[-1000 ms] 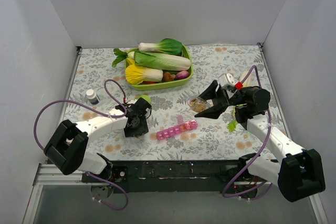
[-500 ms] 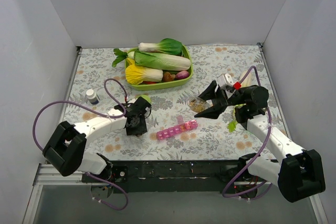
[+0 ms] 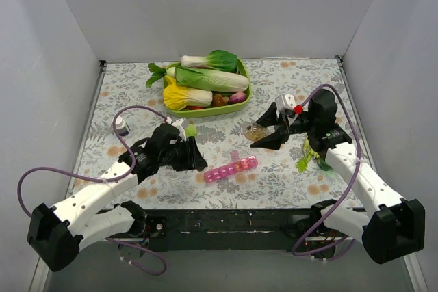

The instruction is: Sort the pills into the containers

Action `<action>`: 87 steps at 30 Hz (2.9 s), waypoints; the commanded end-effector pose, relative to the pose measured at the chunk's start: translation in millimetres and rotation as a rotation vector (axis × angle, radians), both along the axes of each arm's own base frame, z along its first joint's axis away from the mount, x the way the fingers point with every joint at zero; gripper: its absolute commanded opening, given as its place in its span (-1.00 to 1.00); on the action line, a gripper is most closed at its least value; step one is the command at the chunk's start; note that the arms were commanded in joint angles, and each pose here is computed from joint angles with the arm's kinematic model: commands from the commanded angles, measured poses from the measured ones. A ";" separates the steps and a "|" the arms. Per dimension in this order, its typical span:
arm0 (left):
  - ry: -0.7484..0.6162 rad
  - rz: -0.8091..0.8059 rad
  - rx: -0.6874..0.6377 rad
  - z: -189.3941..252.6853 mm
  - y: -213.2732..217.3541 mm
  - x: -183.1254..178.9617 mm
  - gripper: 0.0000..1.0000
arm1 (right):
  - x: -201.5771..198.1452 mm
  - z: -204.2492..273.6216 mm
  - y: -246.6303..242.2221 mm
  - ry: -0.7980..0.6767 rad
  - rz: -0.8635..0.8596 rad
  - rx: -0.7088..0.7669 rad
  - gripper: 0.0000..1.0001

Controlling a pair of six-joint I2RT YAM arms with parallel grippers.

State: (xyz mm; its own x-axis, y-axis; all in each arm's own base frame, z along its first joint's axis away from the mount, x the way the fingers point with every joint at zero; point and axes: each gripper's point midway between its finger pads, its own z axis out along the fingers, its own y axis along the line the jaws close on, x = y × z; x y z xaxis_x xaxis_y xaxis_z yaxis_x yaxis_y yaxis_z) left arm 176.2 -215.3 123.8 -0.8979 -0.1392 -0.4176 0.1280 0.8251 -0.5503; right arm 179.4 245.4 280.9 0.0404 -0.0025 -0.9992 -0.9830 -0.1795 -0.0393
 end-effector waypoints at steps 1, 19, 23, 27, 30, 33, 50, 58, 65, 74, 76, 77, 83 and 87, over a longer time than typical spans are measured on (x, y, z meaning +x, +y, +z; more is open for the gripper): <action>-0.075 -0.147 -0.281 63.0 -38.4 -10.1 -0.58 | 3.8 -17.9 -6.2 -0.102 -0.065 -0.080 -0.97; -0.072 -0.318 -0.720 160.1 -93.2 -15.6 -0.60 | 28.7 -36.6 -16.0 -0.168 -0.220 -0.204 -0.97; -0.074 -0.302 -0.760 168.2 -98.8 -8.3 -0.61 | 29.3 -39.5 -17.8 -0.196 -0.237 -0.231 -0.97; -0.053 -0.240 -0.765 166.2 -102.4 3.4 -0.61 | 24.1 -43.9 -15.5 -0.209 -0.227 -0.252 -0.97; -0.050 -0.205 -0.765 163.7 -105.4 12.4 -0.62 | 22.0 -47.2 -11.7 -0.221 -0.224 -0.276 -0.97; -0.038 -0.174 -0.770 162.2 -108.2 19.6 -0.62 | 21.6 -46.9 -7.8 -0.235 -0.225 -0.289 -0.97; 0.008 -0.077 -0.781 149.9 -112.5 32.5 -0.65 | 23.8 -54.6 2.6 -0.246 -0.243 -0.348 -0.97; 0.035 -0.082 -0.770 146.9 -118.9 30.6 -0.68 | 31.9 -58.5 3.8 -0.260 -0.279 -0.390 -0.97; 0.068 -0.087 -0.718 137.5 -121.7 30.7 -0.69 | 32.3 -62.1 4.2 -0.289 -0.287 -0.422 -0.97; 0.091 -0.126 -0.692 133.0 -127.9 30.4 -0.70 | 29.9 -59.7 7.4 -0.287 -0.284 -0.416 -0.97; 0.093 -0.154 -0.685 130.6 -130.5 28.7 -0.71 | 25.9 -58.7 10.3 -0.261 -0.267 -0.397 -0.97; 0.092 -0.171 -0.682 130.4 -131.8 27.2 -0.72 | 24.0 -57.2 12.4 -0.227 -0.264 -0.382 -0.97; 0.052 -0.360 -0.625 116.0 -135.8 13.7 -0.76 | 0.4 -42.9 22.5 -0.090 -0.124 -0.276 -0.97; 0.009 -0.514 -0.540 104.3 -134.1 5.2 -0.77 | -14.7 -41.8 26.6 -0.009 -0.051 -0.240 -0.97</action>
